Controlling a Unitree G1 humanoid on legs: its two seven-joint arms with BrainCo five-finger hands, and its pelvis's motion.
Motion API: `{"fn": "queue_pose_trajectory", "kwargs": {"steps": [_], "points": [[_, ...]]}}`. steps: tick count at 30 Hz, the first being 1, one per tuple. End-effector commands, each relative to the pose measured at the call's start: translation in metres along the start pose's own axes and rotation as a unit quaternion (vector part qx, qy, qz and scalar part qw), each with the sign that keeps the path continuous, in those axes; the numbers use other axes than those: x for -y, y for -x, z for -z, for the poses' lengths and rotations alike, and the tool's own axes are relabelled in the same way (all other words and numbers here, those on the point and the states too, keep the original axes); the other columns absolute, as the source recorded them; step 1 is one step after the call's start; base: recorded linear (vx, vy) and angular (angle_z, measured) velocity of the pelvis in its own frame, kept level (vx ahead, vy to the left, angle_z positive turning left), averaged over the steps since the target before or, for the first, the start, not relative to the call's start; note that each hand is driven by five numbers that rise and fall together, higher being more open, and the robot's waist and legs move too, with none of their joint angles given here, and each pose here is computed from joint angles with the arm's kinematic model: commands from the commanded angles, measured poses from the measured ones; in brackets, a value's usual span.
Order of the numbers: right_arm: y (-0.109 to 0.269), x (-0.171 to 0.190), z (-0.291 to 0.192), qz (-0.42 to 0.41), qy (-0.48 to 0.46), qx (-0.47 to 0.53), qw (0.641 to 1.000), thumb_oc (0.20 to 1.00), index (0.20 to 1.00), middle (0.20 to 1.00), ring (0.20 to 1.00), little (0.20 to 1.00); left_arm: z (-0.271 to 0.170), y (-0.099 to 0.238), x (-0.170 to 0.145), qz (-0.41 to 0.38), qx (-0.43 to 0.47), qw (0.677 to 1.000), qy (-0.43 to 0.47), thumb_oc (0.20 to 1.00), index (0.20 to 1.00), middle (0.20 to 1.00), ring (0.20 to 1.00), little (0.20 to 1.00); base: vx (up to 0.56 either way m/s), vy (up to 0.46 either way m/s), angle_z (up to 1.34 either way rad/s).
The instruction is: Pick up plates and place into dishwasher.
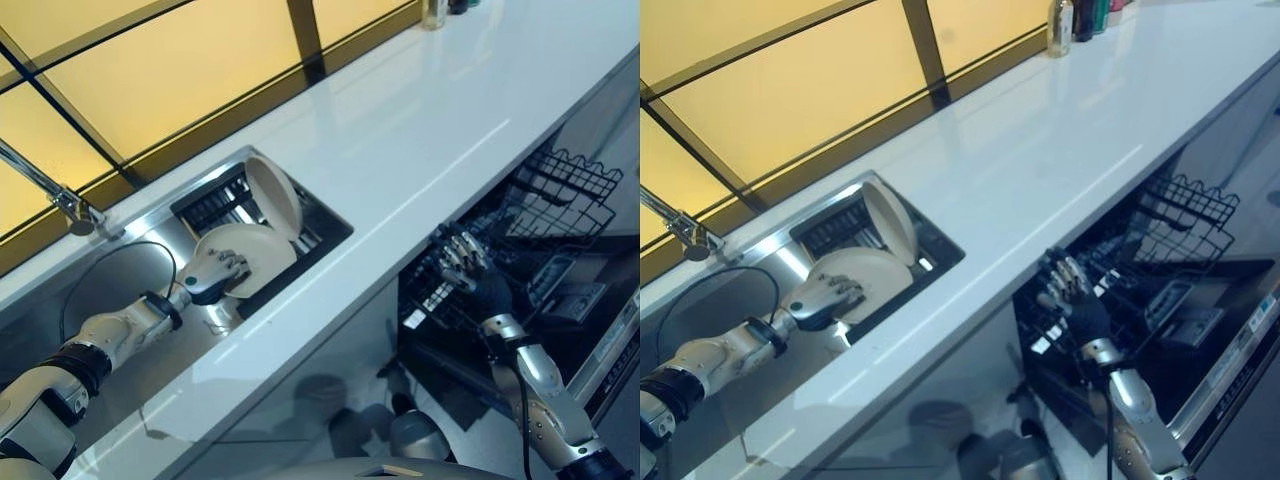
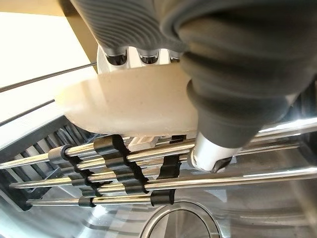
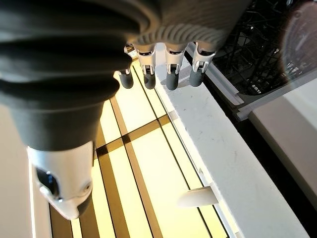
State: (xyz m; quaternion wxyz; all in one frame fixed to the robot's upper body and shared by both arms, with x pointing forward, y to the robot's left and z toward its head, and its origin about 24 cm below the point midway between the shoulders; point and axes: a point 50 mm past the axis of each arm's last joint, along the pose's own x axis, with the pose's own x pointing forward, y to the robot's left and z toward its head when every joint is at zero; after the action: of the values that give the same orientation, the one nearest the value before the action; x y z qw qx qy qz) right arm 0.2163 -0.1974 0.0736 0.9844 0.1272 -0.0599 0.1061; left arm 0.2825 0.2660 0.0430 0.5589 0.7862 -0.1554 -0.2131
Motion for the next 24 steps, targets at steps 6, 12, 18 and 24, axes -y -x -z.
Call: {"fn": "queue_pose_trajectory", "kwargs": {"steps": [6, 12, 18, 24], "points": [[-0.006, -0.02, -0.021, -0.053, -0.008, 0.055, 0.997, 1.0, 1.0, 1.0, 1.0, 1.0, 0.028, 0.005, -0.021, -0.018, -0.039, 0.999, -0.011, 0.2, 0.2, 0.2, 0.2, 0.2, 0.0, 0.0, 0.0], [-0.007, -0.019, -0.022, -0.047, -0.004, 0.048, 0.998, 1.0, 1.0, 1.0, 1.0, 1.0, 0.021, 0.002, -0.016, -0.023, -0.041, 0.999, -0.001, 0.351, 0.351, 0.351, 0.351, 0.351, 0.0, 0.0, 0.0], [-0.008, -0.02, -0.024, -0.048, -0.005, 0.053, 0.997, 1.0, 1.0, 1.0, 1.0, 1.0, 0.018, 0.003, -0.012, -0.029, -0.035, 0.999, -0.006, 1.0, 1.0, 1.0, 1.0, 1.0, 0.0, 0.0, 0.0], [-0.007, -0.02, -0.023, -0.05, -0.007, 0.056, 0.997, 1.0, 1.0, 1.0, 1.0, 1.0, 0.019, 0.005, -0.012, -0.025, -0.038, 0.999, -0.006, 1.0, 1.0, 1.0, 1.0, 1.0, 0.0, 0.0, 0.0]]}}
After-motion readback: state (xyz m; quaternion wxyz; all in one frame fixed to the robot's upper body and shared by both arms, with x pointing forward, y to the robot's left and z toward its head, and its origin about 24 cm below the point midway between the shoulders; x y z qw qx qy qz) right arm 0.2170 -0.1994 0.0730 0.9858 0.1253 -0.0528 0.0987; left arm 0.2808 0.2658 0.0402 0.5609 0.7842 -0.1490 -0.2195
